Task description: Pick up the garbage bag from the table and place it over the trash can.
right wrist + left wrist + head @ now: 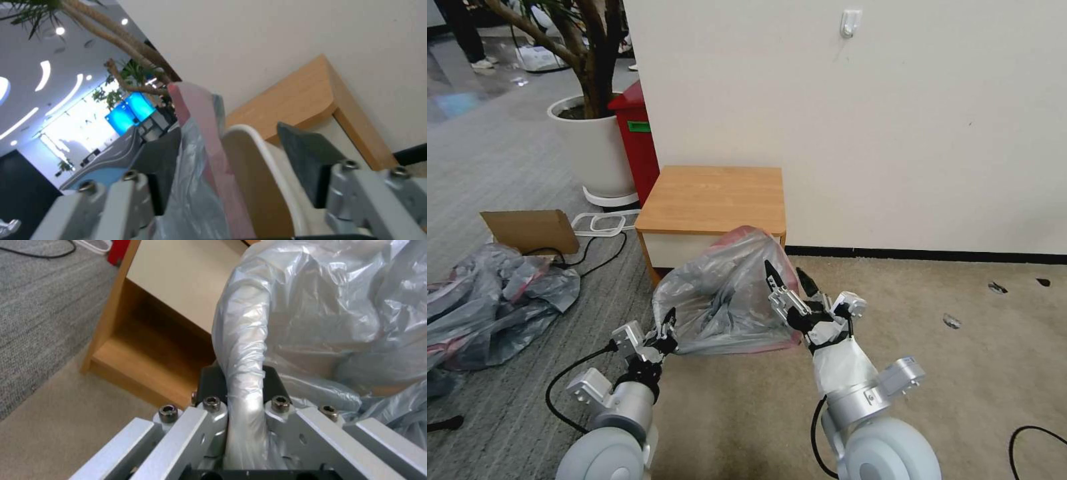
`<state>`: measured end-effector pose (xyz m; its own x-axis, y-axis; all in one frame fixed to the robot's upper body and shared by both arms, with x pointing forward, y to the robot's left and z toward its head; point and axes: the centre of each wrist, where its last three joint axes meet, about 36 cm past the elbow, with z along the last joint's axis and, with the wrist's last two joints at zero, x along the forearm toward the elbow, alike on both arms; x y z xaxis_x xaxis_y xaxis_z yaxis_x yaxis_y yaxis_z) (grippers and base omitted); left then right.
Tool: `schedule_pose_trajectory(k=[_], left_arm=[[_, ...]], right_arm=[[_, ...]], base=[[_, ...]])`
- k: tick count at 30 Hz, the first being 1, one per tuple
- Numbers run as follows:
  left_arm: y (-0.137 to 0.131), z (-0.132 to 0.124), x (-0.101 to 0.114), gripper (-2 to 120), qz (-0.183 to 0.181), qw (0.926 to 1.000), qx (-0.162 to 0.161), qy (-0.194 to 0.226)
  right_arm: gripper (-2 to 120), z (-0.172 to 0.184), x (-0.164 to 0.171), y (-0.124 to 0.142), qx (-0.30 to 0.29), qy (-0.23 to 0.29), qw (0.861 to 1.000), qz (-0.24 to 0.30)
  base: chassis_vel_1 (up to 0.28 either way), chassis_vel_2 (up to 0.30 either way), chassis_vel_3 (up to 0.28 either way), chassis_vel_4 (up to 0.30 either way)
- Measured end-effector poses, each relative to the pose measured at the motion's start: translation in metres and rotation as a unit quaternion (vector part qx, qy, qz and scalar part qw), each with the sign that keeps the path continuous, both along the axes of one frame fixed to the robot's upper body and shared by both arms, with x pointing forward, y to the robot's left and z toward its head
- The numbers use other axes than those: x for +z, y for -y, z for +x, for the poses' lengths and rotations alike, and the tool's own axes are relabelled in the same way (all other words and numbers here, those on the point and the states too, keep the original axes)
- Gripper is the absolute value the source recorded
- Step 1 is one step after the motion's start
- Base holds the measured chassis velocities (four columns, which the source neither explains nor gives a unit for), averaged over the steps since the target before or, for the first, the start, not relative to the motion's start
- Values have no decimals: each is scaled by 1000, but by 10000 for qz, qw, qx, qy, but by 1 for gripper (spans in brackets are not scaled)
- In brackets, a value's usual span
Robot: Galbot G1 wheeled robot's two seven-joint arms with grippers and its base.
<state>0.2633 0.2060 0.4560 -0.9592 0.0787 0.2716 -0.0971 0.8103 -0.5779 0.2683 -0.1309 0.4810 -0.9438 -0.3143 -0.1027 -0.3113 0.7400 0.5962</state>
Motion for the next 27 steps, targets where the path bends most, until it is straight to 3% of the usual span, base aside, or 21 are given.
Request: schedule_pose_trajectory(k=[4, 8, 14, 25, 27], left_arm=[[1, -1, -1, 5, 23, 10000, 9, -8], [3, -2, -1, 5, 14, 10000, 0, -14], [6, -4, 0, 5, -12, 10000, -36, -9], [7, -7, -2, 5, -29, 10000, -76, -54], [7, -9, 0, 5, -94, 9998, -185, 1]], right_arm=[[40, 0, 0, 1, -61, 55, 10000, 28], [32, 0, -1, 1, -66, 65, 10000, 25], [4, 0, -1, 2, -101, 58, 9999, 17], [0, 8, 2, 15, -329, 106, 9994, -72], [0, 19, 0, 28, -324, -131, 9989, -318]], base=[[0, 0, 0, 0], [0, 0, 0, 0], [0, 0, 0, 0], [0, 0, 0, 0], [0, 0, 0, 0]])
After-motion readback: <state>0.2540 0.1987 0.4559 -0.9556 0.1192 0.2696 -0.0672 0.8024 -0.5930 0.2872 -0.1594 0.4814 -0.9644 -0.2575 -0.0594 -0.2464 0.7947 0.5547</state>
